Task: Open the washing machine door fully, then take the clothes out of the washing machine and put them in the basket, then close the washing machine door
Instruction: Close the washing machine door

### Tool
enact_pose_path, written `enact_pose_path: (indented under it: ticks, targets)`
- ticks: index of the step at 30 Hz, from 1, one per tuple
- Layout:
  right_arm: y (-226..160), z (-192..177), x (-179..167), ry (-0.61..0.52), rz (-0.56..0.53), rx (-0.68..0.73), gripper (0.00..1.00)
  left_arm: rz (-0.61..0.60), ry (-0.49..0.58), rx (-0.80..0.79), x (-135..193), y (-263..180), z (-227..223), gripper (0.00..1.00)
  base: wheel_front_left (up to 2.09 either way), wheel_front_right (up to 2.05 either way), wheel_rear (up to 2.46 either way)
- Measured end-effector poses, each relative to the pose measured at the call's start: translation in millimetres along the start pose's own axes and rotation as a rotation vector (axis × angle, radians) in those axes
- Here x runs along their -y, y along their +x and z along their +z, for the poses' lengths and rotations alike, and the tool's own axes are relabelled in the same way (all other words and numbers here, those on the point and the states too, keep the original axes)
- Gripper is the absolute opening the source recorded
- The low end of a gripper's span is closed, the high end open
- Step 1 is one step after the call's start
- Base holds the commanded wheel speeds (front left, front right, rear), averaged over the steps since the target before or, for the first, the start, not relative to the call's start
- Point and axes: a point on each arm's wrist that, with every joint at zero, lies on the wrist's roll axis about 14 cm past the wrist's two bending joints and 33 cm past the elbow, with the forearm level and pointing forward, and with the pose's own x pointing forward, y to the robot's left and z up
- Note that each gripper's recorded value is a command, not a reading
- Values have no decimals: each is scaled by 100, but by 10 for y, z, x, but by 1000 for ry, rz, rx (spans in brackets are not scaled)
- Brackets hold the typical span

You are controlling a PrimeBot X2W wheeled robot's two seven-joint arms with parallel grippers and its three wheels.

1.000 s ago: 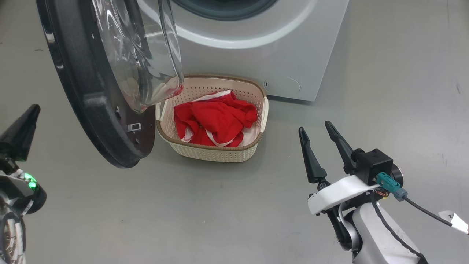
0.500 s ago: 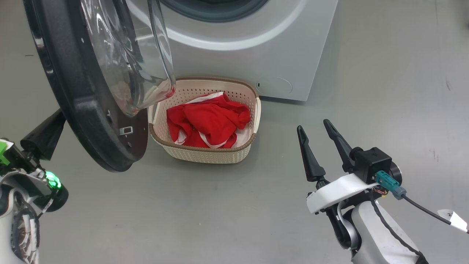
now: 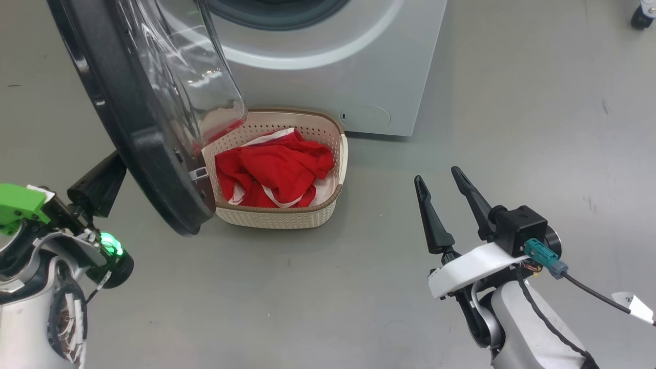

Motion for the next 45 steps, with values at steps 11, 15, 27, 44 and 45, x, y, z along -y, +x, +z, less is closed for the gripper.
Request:
enact_pose_path:
  ticks: [11, 15, 27, 44, 45]
  targets:
    - [-77, 23, 146, -6, -45, 4, 100, 1, -50, -58, -79, 268, -253, 0, 0, 0, 0]
    - [-105, 58, 211, -11, -65, 13, 100, 6, -70, -79, -124, 362, -346, 0, 0, 0, 0]
    - [-239, 131, 449, -25, -141, 29, 100, 24, -123, -118, -260, 684, -566, 0, 0, 0, 0]
    - [-531, 195, 807, -33, -278, 41, 100, 44, -188, -177, -426, 1242, -912, 0, 0, 0, 0]
    - [-547, 194, 827, -31, -285, 40, 100, 47, -200, -180, -450, 1272, -935, 0, 0, 0, 0]
